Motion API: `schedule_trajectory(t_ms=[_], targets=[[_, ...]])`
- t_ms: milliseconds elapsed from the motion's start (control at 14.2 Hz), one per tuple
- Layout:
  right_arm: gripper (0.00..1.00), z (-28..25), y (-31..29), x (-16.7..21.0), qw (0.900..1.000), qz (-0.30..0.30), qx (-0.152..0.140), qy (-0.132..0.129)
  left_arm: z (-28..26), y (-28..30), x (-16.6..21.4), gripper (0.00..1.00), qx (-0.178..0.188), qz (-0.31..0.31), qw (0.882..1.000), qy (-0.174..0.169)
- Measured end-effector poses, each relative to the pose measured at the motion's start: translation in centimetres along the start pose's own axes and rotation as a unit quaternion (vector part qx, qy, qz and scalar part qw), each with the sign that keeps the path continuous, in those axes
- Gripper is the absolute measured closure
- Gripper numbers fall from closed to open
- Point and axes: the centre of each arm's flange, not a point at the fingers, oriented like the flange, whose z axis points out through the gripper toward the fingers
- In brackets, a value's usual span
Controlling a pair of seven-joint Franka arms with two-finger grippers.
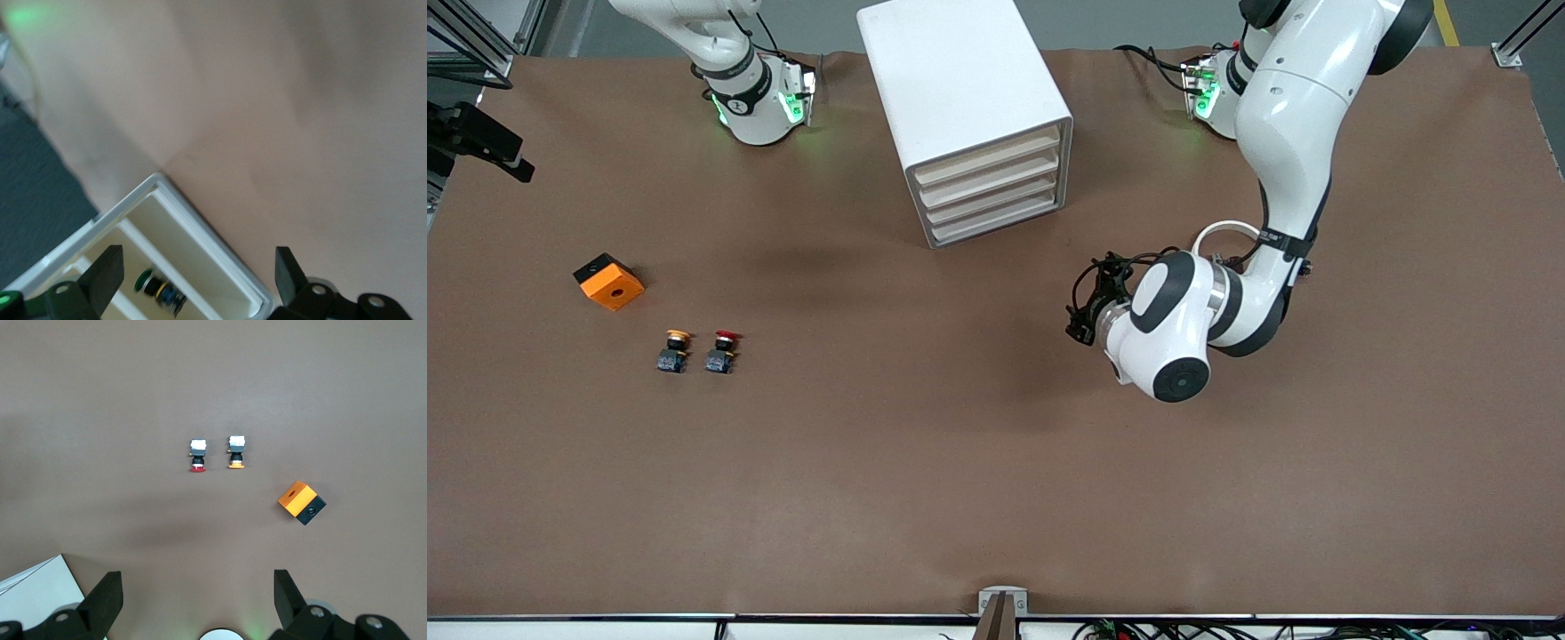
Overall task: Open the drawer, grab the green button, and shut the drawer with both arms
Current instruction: 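Lower the left gripper to the cabinet's drawer handle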
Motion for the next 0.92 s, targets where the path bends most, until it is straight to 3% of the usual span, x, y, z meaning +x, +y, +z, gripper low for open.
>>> schedule_trajectory(t_ms=[282,564,917], targets=[[0.00,0.0,0.0,0.0,1.000,0.000,0.000,0.000,3.7,0.9,0.7,0.00,0.080,-0.110,0.989,-0.052],[0.00,0.0,0.0,0.0,1.000,0.000,0.000,0.000,7.6,1.9,2.0,0.00,0.169,-0.182,0.963,-0.102],[0.00,0.0,0.0,0.0,1.000,0.000,0.000,-0.001,10.1,2.7,2.0,0.00,0.226,-0.244,0.932,-0.142]])
